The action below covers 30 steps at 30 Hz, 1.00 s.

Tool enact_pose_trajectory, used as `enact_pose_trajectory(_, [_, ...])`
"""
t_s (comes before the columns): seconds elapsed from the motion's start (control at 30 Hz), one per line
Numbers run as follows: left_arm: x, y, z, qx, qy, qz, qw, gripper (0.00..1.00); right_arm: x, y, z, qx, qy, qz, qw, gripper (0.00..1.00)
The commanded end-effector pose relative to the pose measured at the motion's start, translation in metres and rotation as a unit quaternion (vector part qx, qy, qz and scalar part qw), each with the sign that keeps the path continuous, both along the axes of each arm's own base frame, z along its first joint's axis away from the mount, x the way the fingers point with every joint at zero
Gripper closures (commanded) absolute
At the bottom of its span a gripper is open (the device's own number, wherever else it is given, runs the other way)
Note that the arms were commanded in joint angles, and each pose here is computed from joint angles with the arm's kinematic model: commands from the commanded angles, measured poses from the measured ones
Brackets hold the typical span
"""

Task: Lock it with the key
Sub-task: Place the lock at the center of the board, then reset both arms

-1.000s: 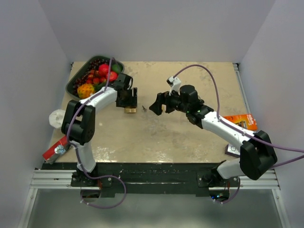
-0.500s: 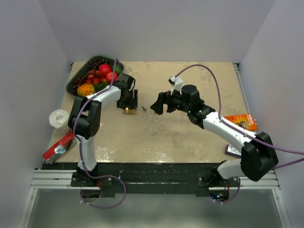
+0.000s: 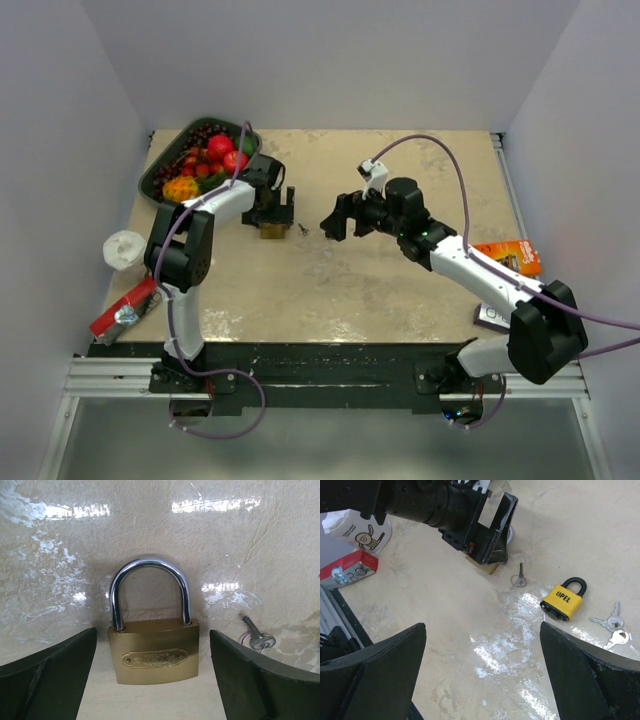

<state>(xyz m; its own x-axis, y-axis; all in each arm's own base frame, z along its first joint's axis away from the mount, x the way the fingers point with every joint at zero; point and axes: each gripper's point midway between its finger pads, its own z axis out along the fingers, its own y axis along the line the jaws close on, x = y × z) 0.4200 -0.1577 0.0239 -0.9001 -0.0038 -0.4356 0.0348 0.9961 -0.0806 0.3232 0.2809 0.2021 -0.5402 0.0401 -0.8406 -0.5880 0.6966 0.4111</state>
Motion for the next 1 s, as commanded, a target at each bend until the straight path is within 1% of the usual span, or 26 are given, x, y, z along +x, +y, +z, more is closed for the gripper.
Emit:
enact_pose_trajectory(0.0, [0.023,-0.004,0.045,0.005,-0.070,-0.023,0.997,0.01,0.011,-0.009,0.050,0.015,-0.068,-0.001,0.998,0.01])
enact_pose_trajectory(0.1, [0.026,-0.003,0.077,0.016,-0.109,-0.059,0.992,0.01,0.024,-0.025,0.070,0.013,-0.094,-0.017,0.995,0.01])
enact_pose_trajectory(0.13, [0.027,-0.001,0.099,0.017,-0.133,-0.068,0.989,0.01,0.026,-0.032,0.076,0.006,-0.103,-0.022,0.994,0.01])
enact_pose_trajectory(0.2, [0.024,-0.002,0.120,0.025,-0.155,-0.119,0.980,0.01,0.034,-0.051,0.089,-0.001,-0.120,-0.044,0.992,0.01])
enact_pose_trajectory(0.23, [0.017,0.000,0.137,0.029,-0.165,-0.137,0.976,0.01,0.032,-0.061,0.095,-0.012,-0.134,-0.050,0.990,0.01])
enact_pose_trajectory(0.27, [0.013,0.006,0.146,0.045,-0.169,-0.149,0.973,0.01,0.039,-0.078,0.096,-0.026,-0.140,-0.078,0.987,0.01])
enact_pose_trajectory(0.3, [0.007,0.011,0.148,0.045,-0.166,-0.151,0.973,0.01,0.041,-0.088,0.096,-0.034,-0.142,-0.093,0.985,0.01])
enact_pose_trajectory(0.33, [-0.002,0.015,0.165,0.044,-0.183,-0.169,0.967,0.01,0.041,-0.106,0.099,-0.043,-0.147,-0.111,0.982,0.01])
enact_pose_trajectory(0.37, [-0.009,0.015,0.170,0.037,-0.189,-0.184,0.964,0.01,0.041,-0.115,0.096,-0.051,-0.143,-0.119,0.981,0.01])
enact_pose_trajectory(0.4, [-0.018,0.022,0.165,0.032,-0.184,-0.186,0.965,0.01,0.041,-0.126,0.095,-0.058,-0.143,-0.133,0.979,0.01])
enact_pose_trajectory(0.43, [-0.026,0.026,0.183,0.026,-0.209,-0.188,0.959,0.01,0.041,-0.142,0.089,-0.066,-0.130,-0.152,0.977,0.01])
enact_pose_trajectory(0.47, [-0.034,0.027,0.184,0.019,-0.211,-0.201,0.956,0.01,0.037,-0.150,0.086,-0.068,-0.126,-0.160,0.977,0.01])
enact_pose_trajectory(0.5, [-0.045,0.035,0.172,0.022,-0.198,-0.200,0.959,0.01,0.034,-0.157,0.082,-0.080,-0.127,-0.164,0.975,0.01])
enact_pose_trajectory(0.53, [-0.055,0.038,0.180,0.023,-0.210,-0.206,0.955,0.01,0.031,-0.164,0.075,-0.091,-0.119,-0.170,0.974,0.01])
enact_pose_trajectory(0.57, [-0.063,0.040,0.175,0.030,-0.209,-0.219,0.953,0.01,0.024,-0.169,0.066,-0.101,-0.118,-0.172,0.973,0.01])
enact_pose_trajectory(0.6, [-0.076,0.047,0.153,0.037,-0.188,-0.219,0.957,0.01,0.020,-0.172,0.059,-0.110,-0.116,-0.174,0.972,0.01])
enact_pose_trajectory(0.63, [-0.083,0.051,0.156,0.041,-0.204,-0.218,0.954,0.01,0.015,-0.176,0.054,-0.119,-0.116,-0.178,0.970,0.01])
enact_pose_trajectory(0.67, [-0.089,0.054,0.148,0.049,-0.200,-0.223,0.953,0.01,0.009,-0.178,0.037,-0.128,-0.101,-0.177,0.971,0.01])
enact_pose_trajectory(0.7, [-0.101,0.060,0.128,0.055,-0.182,-0.224,0.956,0.01,0.002,-0.179,0.038,-0.127,-0.107,-0.175,0.970,0.01])
enact_pose_trajectory(0.77, [-0.111,0.062,0.123,0.054,-0.185,-0.227,0.955,0.01,-0.009,-0.181,0.017,-0.134,-0.090,-0.169,0.972,0.01])
enact_pose_trajectory(0.8, [-0.119,0.063,0.112,0.050,-0.173,-0.229,0.957,0.01,-0.015,-0.182,0.018,-0.136,-0.099,-0.164,0.972,0.01])
enact_pose_trajectory(0.87, [-0.124,0.061,0.112,0.042,-0.180,-0.231,0.955,0.01,-0.022,-0.182,0.008,-0.143,-0.098,-0.158,0.972,0.01])
enact_pose_trajectory(0.97, [-0.124,0.059,0.119,0.035,-0.191,-0.228,0.954,0.01,-0.025,-0.186,0.012,-0.156,-0.113,-0.154,0.969,0.01])
